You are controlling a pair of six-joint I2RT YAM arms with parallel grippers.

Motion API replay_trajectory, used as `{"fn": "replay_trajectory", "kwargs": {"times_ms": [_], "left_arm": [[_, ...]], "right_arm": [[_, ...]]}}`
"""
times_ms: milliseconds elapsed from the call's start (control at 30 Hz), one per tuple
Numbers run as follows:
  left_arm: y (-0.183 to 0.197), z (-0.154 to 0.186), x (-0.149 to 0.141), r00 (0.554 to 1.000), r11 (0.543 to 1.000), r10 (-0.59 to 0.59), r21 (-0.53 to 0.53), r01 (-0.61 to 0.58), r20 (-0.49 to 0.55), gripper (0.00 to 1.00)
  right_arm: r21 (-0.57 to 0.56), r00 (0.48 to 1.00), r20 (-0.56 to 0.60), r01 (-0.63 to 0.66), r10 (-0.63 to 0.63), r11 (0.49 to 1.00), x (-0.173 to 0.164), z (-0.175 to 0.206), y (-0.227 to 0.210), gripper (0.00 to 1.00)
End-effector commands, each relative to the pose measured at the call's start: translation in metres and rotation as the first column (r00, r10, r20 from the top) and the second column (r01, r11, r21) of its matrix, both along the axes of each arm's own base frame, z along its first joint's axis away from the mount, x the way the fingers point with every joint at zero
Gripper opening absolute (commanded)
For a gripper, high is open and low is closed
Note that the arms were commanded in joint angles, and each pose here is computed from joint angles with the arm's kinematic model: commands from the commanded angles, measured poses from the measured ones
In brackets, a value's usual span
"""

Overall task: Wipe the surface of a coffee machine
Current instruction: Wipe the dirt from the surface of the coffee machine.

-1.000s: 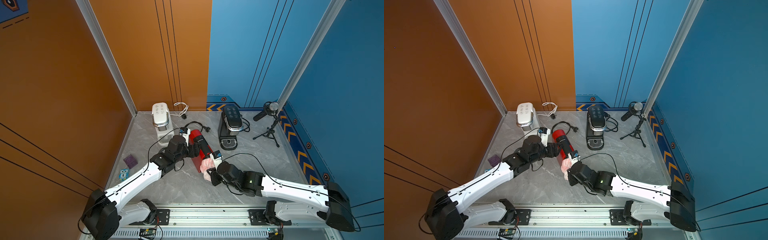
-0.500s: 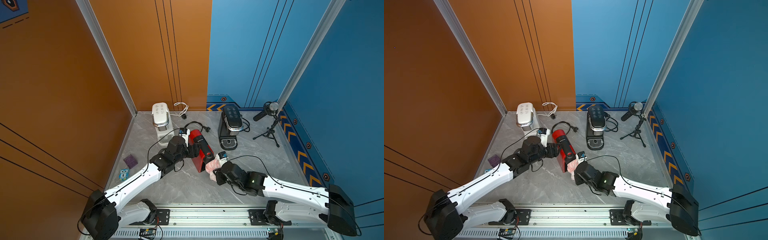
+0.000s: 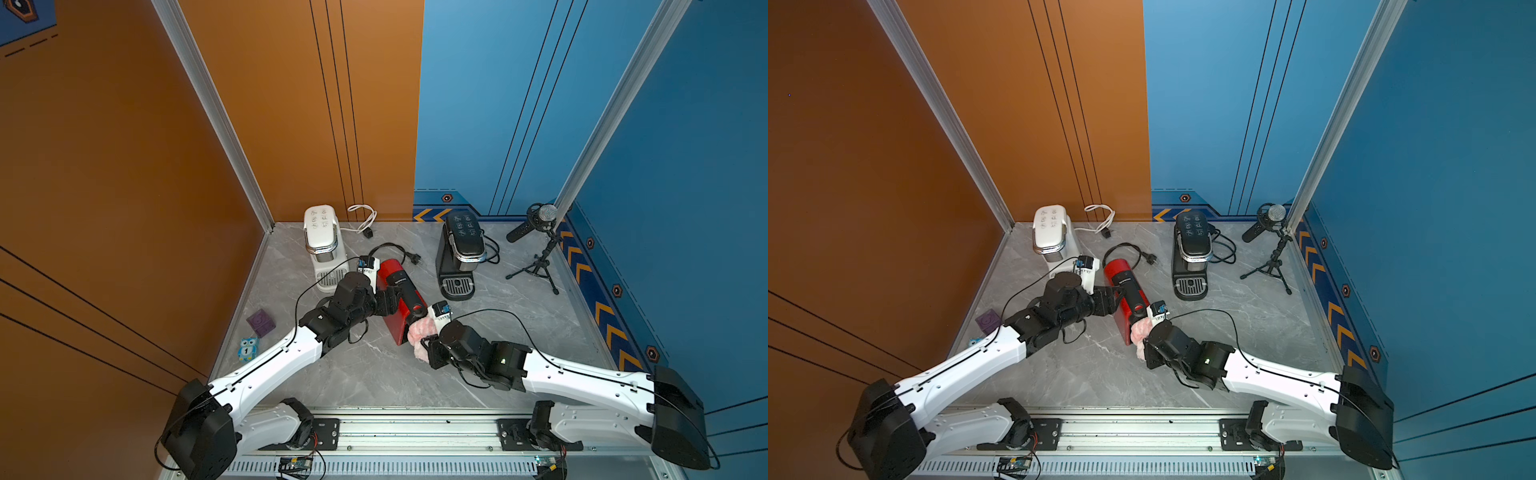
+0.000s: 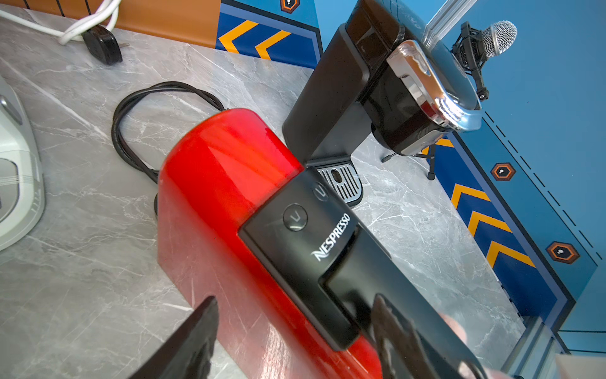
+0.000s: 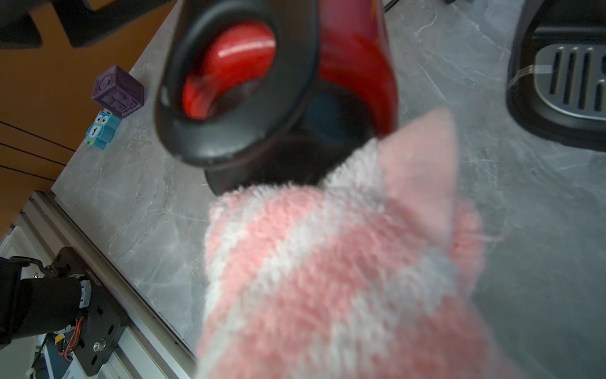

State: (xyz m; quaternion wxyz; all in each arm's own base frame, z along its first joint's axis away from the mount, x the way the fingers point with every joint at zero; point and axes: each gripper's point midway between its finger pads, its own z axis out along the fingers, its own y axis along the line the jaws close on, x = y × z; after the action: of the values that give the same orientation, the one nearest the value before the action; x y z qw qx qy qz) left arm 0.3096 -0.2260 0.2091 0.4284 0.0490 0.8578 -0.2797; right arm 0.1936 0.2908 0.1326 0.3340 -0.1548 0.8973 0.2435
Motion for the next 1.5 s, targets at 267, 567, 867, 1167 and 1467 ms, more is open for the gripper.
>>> {"fn": "replay_trajectory", "kwargs": {"times_ms": [267,567,867,1167,1467], "left_arm": [[0.011,-0.042,-0.013,0.993,0.996,0.009,0.089,0.001,-0.115,0.74],[0.01,-0.044,-0.012,0.993,0.996,0.009,0.092,0.002,-0.121,0.74],[0.009,-0.046,-0.012,0.992,0.995,0.004,0.097,0.008,-0.126,0.74],[0.005,-0.041,-0.012,0.993,0.997,-0.004,0.072,0.012,-0.12,0.73],[0.005,-0.04,-0.013,0.992,0.998,-0.009,0.061,0.016,-0.122,0.73]], "right_arm": [[0.044,0.995,0.087,0.041,-0.044,0.998,0.011,0.042,-0.012,0.0],[0.085,0.999,0.045,0.016,-0.02,0.996,0.015,0.033,0.004,0.0],[0.074,0.998,-0.055,0.039,-0.035,0.997,0.002,-0.031,0.01,0.0],[0.26,0.995,-0.035,0.097,-0.091,0.961,0.024,-0.045,0.022,0.0],[0.341,0.975,-0.012,0.213,-0.222,0.916,0.054,-0.042,0.015,0.0]]}}
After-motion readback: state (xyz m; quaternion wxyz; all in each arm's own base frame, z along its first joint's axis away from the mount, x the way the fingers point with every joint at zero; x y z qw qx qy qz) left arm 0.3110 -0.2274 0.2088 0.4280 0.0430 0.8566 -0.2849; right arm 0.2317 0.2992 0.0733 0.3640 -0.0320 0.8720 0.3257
